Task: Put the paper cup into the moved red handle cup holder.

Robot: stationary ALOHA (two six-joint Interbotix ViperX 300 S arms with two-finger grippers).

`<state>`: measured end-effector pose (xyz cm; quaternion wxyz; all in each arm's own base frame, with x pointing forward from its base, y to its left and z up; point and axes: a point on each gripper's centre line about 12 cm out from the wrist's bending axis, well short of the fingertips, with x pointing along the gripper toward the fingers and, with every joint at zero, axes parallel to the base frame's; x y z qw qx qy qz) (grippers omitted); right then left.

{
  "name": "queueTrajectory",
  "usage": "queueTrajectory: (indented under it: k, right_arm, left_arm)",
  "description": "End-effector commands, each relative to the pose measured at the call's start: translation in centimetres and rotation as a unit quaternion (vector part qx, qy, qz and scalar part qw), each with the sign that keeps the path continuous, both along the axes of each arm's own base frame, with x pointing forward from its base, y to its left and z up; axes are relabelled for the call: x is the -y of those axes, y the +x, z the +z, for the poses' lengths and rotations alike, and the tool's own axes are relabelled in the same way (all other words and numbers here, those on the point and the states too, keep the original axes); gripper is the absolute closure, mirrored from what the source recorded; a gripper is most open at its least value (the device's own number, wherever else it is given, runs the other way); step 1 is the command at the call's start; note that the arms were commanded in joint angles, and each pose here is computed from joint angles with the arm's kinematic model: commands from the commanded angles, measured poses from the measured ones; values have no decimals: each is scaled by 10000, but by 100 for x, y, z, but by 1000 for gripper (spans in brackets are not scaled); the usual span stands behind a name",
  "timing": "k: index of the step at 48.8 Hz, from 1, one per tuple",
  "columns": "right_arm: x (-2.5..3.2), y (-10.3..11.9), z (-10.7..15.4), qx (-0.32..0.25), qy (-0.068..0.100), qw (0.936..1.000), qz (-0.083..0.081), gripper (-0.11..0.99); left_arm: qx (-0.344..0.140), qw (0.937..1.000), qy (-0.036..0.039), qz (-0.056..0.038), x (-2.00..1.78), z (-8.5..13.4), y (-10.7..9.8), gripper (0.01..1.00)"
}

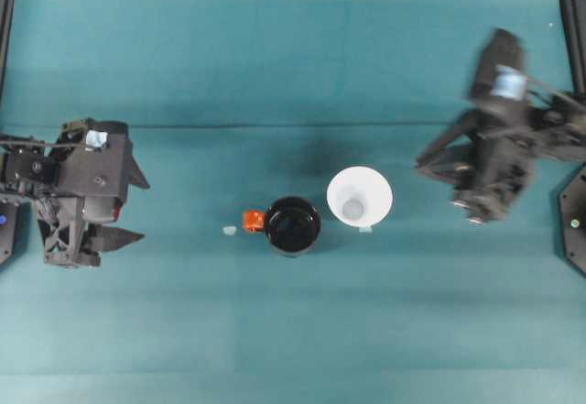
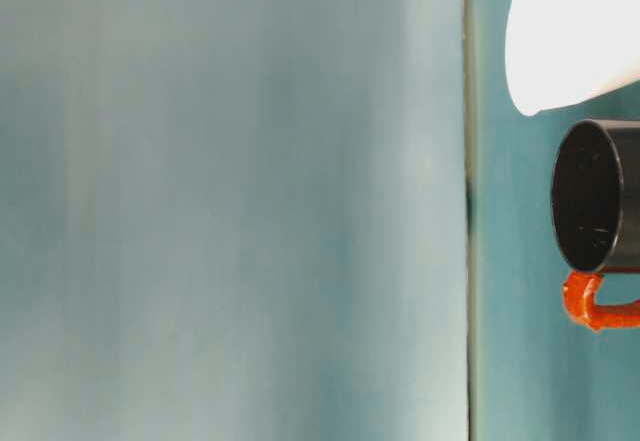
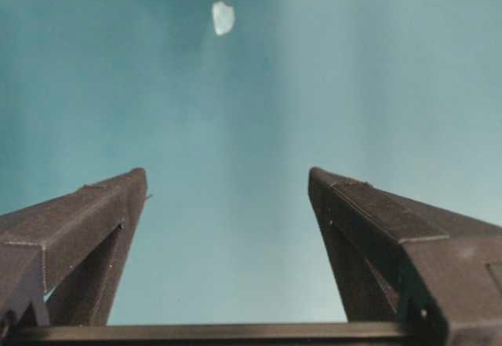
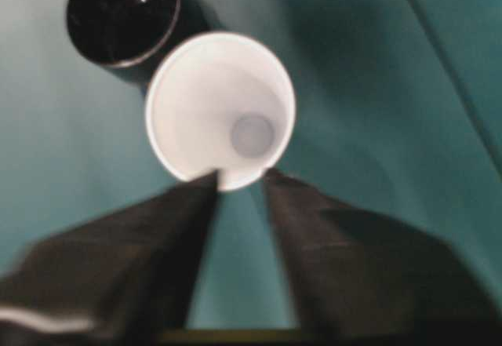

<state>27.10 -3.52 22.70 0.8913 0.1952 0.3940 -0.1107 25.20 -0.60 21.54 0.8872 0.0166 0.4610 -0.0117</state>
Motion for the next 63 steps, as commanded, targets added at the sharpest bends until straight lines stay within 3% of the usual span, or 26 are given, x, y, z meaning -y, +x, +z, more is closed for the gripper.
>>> queueTrajectory:
  k: [1, 7, 11, 15, 21, 34, 40, 52, 56, 63]
  right_arm:
    - [26, 183, 45, -199, 70, 9998, -4, 712]
    - [51, 378, 16, -730, 100, 9972, 103, 383]
    - [79, 475, 31, -955, -67, 9951, 225, 142]
    - [123, 561, 46, -1109, -250, 9931, 300, -31]
    - [181, 660, 29, -1300, -422, 9900, 358, 2]
    - [214, 804, -201, -1782, -471, 9812, 569, 0]
    - [230, 882, -287, -1936, -615, 9755, 851, 2]
    - [254, 1033, -427, -2098, -1001, 9594, 1601, 6]
    - [257, 1052, -478, -2162, -1061, 9546, 1754, 9]
    - [261, 1040, -587, -2296, -1059, 9496, 1852, 11]
  left_arm:
    - [123, 9999, -1, -5, 4, 61, 20, 84]
    - [107, 9999, -1, 3, 0, 51, 14, 84]
    - [100, 10000, 0, -5, 3, 45, 11, 84]
    - [100, 10000, 0, -5, 3, 44, 7, 84]
    - [92, 10000, -5, 2, 3, 38, 4, 84]
    - [77, 10000, -4, 1, 3, 25, 0, 84]
    - [100, 10000, -5, 1, 3, 25, 8, 84]
    - [107, 9999, -6, 8, 0, 6, 6, 84]
    - [100, 10000, -6, 0, 4, 2, 7, 84]
    - [77, 10000, -5, 0, 3, -8, 4, 84]
